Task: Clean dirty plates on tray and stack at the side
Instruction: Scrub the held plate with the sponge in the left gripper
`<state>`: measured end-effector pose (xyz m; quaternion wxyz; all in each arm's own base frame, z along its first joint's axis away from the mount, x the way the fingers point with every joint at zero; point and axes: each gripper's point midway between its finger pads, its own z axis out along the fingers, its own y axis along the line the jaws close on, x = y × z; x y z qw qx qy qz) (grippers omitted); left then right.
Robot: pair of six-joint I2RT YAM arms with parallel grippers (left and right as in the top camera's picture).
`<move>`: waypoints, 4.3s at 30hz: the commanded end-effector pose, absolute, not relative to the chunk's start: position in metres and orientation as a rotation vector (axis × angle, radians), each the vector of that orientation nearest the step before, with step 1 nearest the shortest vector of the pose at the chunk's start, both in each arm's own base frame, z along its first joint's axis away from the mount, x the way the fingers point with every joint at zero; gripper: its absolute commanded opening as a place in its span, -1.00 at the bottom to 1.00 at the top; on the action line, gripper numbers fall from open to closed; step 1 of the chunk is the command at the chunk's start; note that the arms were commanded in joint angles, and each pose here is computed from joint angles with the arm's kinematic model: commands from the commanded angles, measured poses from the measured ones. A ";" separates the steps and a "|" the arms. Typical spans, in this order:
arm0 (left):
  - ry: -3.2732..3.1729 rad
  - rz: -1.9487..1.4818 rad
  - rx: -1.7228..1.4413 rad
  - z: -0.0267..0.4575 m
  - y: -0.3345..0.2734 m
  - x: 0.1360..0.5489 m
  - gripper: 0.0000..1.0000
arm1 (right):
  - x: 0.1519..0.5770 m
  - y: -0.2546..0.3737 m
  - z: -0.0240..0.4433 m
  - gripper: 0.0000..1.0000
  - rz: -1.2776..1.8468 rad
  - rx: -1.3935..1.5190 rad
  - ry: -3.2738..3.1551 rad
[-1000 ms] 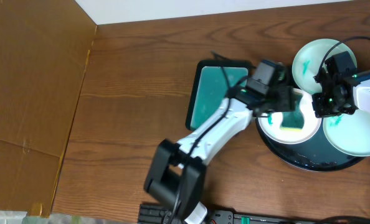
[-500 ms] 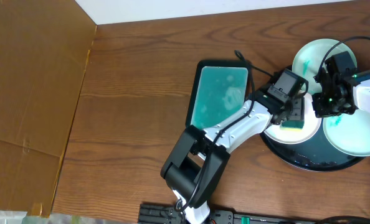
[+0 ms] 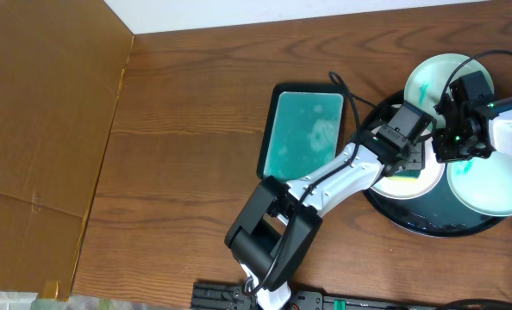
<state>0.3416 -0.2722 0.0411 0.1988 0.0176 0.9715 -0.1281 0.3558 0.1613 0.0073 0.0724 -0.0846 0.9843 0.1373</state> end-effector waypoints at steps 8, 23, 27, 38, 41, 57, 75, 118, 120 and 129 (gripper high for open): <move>2.748 -0.278 -0.048 0.016 -0.263 0.343 0.24 | 0.362 0.162 0.010 -0.91 0.417 -0.249 2.944; 2.718 -0.129 -0.072 0.010 -0.244 0.349 -0.38 | 0.362 0.162 0.010 -0.90 0.416 -0.250 2.944; 2.703 -0.033 -0.082 0.010 -0.231 0.350 -0.39 | 0.362 0.162 0.010 -0.90 0.416 -0.249 2.945; 2.649 0.186 -0.155 0.016 -0.187 0.360 -0.81 | 0.361 0.162 0.010 -0.97 0.416 -0.249 2.947; 2.622 0.154 -0.194 0.030 -0.182 0.368 -0.85 | 0.361 0.162 0.010 -0.97 0.415 -0.249 2.948; 2.844 -0.556 -0.069 0.032 -0.265 0.335 -0.85 | 0.362 0.162 0.010 -0.97 0.416 -0.249 2.944; 2.890 -0.176 0.207 -0.027 -0.182 0.355 -0.85 | 0.362 0.162 0.010 -0.97 0.416 -0.249 2.944; 2.815 0.059 0.108 -0.039 -0.141 0.376 -0.85 | 0.363 0.163 0.010 -0.97 0.418 -0.250 2.937; 2.786 0.159 0.085 -0.036 -0.127 0.381 -0.86 | 0.362 0.162 0.010 -0.97 0.418 -0.250 2.941; 2.671 -0.030 0.067 0.019 -0.147 0.398 -0.86 | 0.362 0.162 0.010 -0.97 0.417 -0.249 2.944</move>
